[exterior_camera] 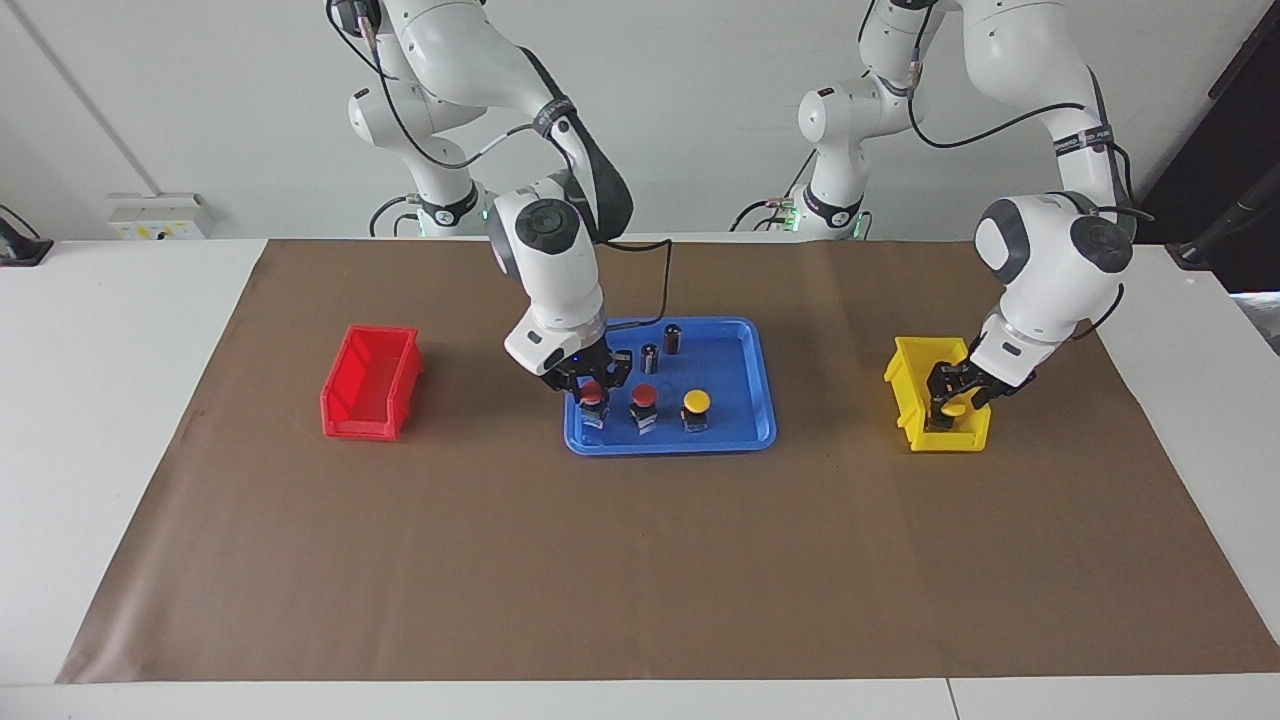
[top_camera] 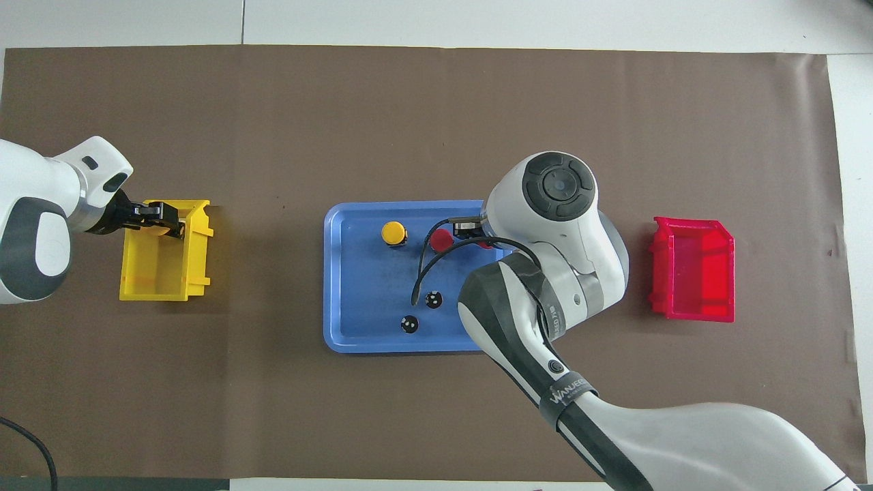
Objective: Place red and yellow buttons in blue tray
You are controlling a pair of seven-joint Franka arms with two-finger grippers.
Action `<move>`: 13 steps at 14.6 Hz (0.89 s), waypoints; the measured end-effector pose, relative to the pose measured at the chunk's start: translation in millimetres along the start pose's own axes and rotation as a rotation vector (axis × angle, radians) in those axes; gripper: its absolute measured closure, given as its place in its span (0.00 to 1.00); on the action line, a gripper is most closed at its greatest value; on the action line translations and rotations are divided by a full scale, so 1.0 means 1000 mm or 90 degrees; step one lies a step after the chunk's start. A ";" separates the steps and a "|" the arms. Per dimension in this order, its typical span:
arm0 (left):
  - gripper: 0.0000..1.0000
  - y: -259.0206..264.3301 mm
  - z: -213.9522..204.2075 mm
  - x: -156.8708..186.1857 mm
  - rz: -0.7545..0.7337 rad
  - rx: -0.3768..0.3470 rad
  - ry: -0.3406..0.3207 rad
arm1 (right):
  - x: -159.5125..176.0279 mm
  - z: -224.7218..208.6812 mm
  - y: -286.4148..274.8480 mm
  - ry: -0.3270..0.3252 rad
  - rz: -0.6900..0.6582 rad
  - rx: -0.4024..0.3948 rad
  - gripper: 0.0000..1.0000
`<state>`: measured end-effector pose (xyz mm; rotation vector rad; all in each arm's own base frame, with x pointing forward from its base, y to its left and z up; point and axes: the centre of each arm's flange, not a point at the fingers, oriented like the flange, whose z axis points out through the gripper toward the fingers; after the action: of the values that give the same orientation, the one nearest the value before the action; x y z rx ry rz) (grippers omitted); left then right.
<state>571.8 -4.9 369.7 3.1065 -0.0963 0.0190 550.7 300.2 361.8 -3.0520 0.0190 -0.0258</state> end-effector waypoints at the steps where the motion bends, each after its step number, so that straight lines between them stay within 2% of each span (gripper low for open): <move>1: 0.35 0.001 0.000 0.000 -0.002 0.000 0.000 | -0.001 0.003 -0.001 -0.001 -0.001 -0.001 0.58; 4: 0.35 0.008 0.000 0.001 -0.005 0.000 0.007 | -0.002 0.007 0.000 -0.003 -0.001 -0.002 0.54; 5: 0.37 0.010 0.000 0.002 -0.005 0.000 0.008 | -0.001 0.007 0.000 -0.003 -0.001 -0.002 0.48; 8: 0.41 0.011 0.003 0.002 -0.005 -0.001 0.006 | 0.006 -0.004 0.003 0.010 0.004 0.002 0.20; 9: 0.41 0.011 0.005 0.002 -0.005 -0.001 0.005 | 0.012 -0.017 0.005 0.016 0.007 0.001 0.07; 10: 0.41 0.011 0.006 0.002 -0.005 -0.002 0.004 | 0.020 -0.035 0.011 0.017 0.008 -0.011 0.01; 13: 0.44 0.011 0.007 0.002 -0.005 -0.002 0.005 | 0.046 -0.112 0.059 0.022 0.024 -0.068 0.00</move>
<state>573.5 -15.8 363.3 3.1036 -0.0827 0.0304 594.3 231.3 469.0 -3.1572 0.0834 -0.0767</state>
